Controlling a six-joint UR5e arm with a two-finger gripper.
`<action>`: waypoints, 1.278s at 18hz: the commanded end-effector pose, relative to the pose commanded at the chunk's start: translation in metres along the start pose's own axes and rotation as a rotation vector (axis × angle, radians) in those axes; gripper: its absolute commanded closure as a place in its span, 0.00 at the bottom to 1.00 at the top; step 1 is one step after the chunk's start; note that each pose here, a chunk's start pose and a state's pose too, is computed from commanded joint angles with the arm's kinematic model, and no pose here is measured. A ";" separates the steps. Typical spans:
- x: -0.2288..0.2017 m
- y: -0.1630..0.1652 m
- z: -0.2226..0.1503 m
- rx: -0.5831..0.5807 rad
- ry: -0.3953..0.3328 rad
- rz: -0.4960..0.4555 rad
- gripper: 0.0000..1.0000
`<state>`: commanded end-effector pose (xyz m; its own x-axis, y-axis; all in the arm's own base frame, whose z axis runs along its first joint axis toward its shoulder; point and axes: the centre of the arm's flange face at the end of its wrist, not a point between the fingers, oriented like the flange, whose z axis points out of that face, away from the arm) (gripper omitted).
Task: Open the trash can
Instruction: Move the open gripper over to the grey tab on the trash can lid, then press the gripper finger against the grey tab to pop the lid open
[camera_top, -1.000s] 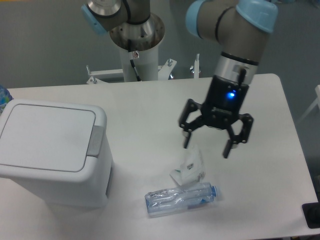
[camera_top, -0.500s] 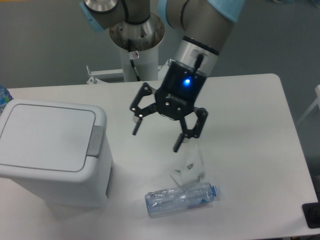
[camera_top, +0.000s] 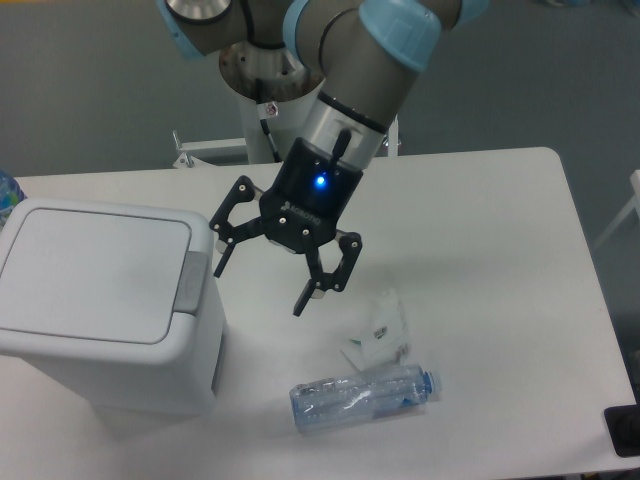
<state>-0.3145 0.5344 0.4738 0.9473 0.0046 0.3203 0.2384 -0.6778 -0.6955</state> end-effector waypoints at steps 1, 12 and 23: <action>0.002 0.002 0.003 -0.006 0.004 -0.001 0.00; 0.001 0.017 0.015 -0.033 0.007 -0.017 0.00; -0.002 0.021 0.020 -0.045 0.004 -0.024 0.00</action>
<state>-0.3068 0.5349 0.4458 0.9406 0.0181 0.3389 0.2508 -0.7101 -0.6579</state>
